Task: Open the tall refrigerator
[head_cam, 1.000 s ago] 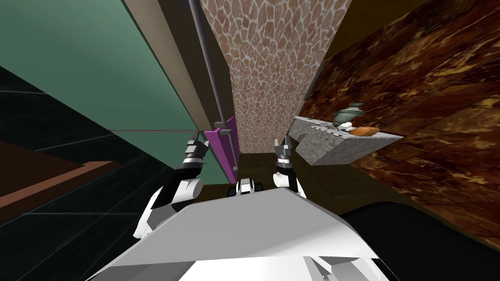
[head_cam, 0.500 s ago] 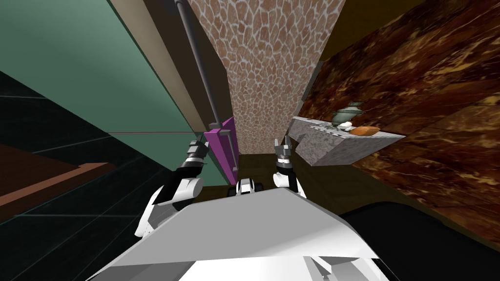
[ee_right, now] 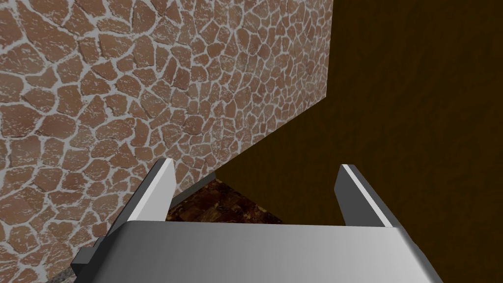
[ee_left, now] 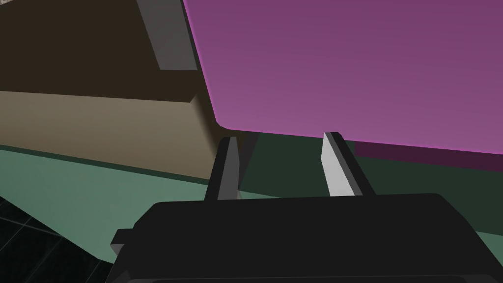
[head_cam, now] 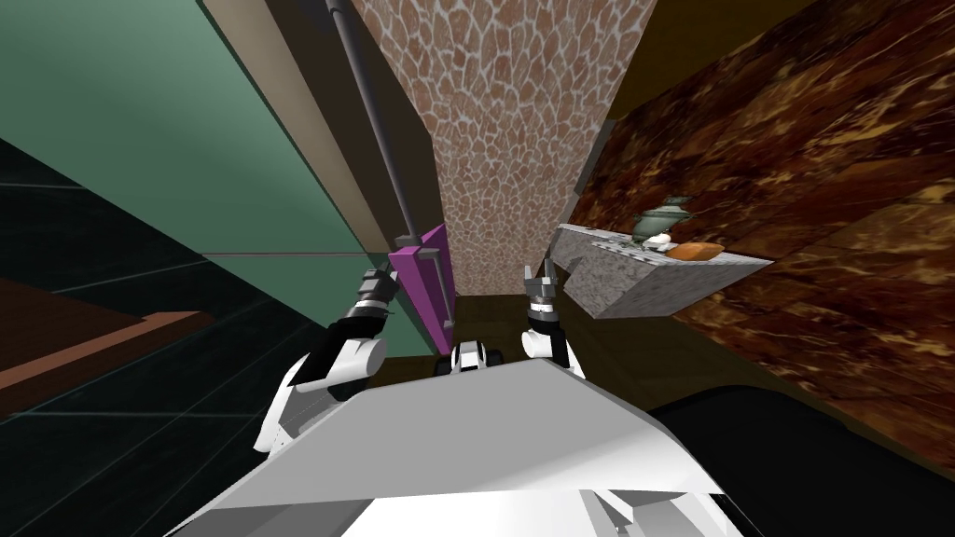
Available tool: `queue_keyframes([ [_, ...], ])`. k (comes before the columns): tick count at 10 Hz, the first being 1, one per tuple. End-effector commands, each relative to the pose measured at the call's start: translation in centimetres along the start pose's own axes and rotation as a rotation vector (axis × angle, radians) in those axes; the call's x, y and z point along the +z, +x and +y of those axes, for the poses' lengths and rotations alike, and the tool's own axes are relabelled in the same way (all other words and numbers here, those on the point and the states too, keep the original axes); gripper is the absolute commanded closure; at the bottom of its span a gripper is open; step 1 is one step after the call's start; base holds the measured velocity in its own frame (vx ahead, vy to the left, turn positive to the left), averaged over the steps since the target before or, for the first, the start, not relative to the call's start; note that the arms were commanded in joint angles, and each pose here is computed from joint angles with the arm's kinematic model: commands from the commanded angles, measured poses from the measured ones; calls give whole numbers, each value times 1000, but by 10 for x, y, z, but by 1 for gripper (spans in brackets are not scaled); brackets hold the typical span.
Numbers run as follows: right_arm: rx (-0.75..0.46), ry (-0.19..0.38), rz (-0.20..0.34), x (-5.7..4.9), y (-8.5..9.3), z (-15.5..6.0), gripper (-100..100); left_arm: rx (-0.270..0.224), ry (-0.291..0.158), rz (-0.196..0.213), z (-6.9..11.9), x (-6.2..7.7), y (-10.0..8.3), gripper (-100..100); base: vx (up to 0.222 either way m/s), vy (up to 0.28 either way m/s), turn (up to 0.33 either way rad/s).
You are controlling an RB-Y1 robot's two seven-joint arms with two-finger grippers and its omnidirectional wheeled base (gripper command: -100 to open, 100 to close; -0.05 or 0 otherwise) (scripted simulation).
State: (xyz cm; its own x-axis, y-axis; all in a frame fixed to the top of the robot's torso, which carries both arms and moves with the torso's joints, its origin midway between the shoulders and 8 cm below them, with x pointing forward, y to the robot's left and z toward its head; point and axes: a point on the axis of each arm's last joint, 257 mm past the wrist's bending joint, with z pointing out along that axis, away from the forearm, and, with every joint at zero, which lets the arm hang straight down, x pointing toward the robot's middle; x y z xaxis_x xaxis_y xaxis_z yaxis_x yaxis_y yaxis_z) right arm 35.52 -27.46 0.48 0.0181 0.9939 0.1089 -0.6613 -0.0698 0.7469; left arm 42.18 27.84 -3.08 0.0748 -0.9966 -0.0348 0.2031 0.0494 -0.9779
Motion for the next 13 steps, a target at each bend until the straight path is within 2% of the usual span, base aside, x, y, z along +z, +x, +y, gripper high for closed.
queue_keyframes([
  [1,0,0,0,0,0,0,0,-8,-67,-9,17,0,0,-100,48,-63,-4],
  [3,0,0,0,0,0,0,0,-10,-87,-13,19,-1,-1,-100,10,-45,0],
  [6,0,0,0,0,0,0,0,-16,-104,-19,10,-3,-1,-100,18,-52,-1],
  [8,0,0,0,0,0,0,0,-21,-89,-21,-5,-6,0,-100,24,-59,-1],
  [10,0,0,0,0,0,0,0,-29,-49,-21,-30,-11,2,-100,2,-33,-8],
  [11,0,0,0,0,0,0,0,-26,-47,-20,-28,-10,0,-100,-42,-15,53],
  [13,0,0,0,0,0,0,0,-21,-41,-20,-37,-5,-1,-100,-20,-22,59],
])
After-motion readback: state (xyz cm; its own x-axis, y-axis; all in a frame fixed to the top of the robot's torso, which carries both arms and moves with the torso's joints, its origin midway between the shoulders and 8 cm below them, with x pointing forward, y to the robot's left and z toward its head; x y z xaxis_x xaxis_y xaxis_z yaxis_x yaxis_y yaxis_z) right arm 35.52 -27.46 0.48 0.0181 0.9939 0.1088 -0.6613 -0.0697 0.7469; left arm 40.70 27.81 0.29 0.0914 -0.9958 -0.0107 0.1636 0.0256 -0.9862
